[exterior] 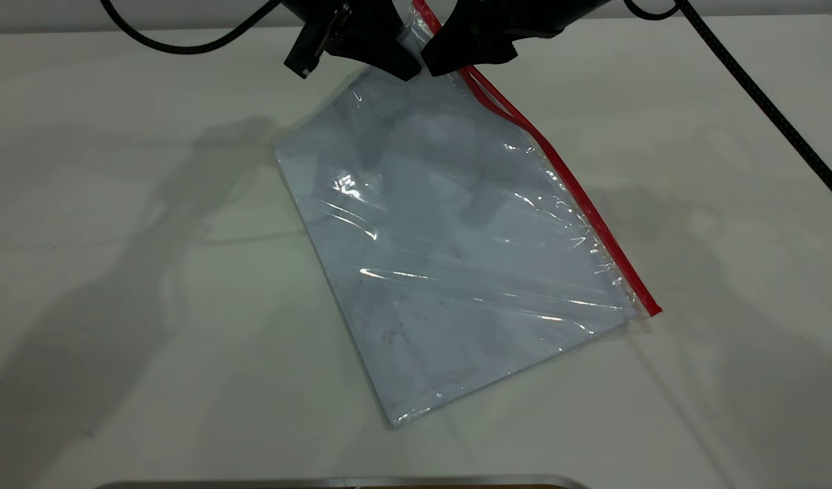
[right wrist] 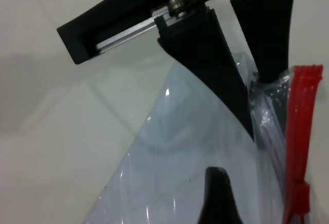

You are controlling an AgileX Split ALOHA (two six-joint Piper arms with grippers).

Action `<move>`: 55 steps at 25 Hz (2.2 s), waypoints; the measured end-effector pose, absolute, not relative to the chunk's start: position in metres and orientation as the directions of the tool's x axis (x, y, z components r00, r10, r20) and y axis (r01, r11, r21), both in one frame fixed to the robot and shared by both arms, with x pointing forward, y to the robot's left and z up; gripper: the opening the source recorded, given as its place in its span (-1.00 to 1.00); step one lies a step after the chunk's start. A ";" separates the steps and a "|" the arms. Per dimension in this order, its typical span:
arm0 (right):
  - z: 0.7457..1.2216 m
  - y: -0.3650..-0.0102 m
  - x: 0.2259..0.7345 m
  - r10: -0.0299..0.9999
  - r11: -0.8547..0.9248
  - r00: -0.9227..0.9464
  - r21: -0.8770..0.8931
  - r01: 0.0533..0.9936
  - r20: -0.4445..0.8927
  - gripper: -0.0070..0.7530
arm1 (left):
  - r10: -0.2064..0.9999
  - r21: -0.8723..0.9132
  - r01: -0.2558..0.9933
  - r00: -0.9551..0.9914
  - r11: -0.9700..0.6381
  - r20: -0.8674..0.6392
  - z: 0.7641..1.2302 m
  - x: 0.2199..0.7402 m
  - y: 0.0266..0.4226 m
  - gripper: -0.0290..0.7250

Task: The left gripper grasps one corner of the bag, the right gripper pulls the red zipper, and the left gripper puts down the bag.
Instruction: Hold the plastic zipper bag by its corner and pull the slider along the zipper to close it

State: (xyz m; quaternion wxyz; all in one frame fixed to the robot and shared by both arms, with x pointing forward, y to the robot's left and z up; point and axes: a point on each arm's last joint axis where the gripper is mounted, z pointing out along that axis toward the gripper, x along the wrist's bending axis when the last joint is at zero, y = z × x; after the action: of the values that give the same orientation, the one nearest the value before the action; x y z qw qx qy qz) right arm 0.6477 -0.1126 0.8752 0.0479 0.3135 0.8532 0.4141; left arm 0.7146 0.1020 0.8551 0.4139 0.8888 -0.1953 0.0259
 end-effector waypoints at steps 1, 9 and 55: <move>0.875 -0.113 0.648 0.576 0.459 -0.798 0.737 0.496 0.179 0.51 | -0.326 0.726 -0.369 0.922 -0.581 0.208 0.855 0.715 0.102 -0.78; 0.875 -0.113 0.648 0.577 0.456 -0.797 0.738 0.498 0.181 -0.24 | -0.328 0.725 -0.371 0.921 -0.580 0.209 0.855 0.715 0.102 -0.78; 0.858 -0.154 0.644 0.627 0.652 -0.770 0.462 0.601 0.118 -0.87 | -0.154 0.786 -0.169 0.983 -0.594 0.095 0.886 0.735 0.141 -0.79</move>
State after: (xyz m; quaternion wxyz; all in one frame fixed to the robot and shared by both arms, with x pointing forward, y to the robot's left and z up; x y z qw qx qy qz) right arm 0.6440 -0.1544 0.8580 0.0263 0.3381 0.9084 0.2447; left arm 0.7354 0.1414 0.8856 0.4412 0.8928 -0.0904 0.0085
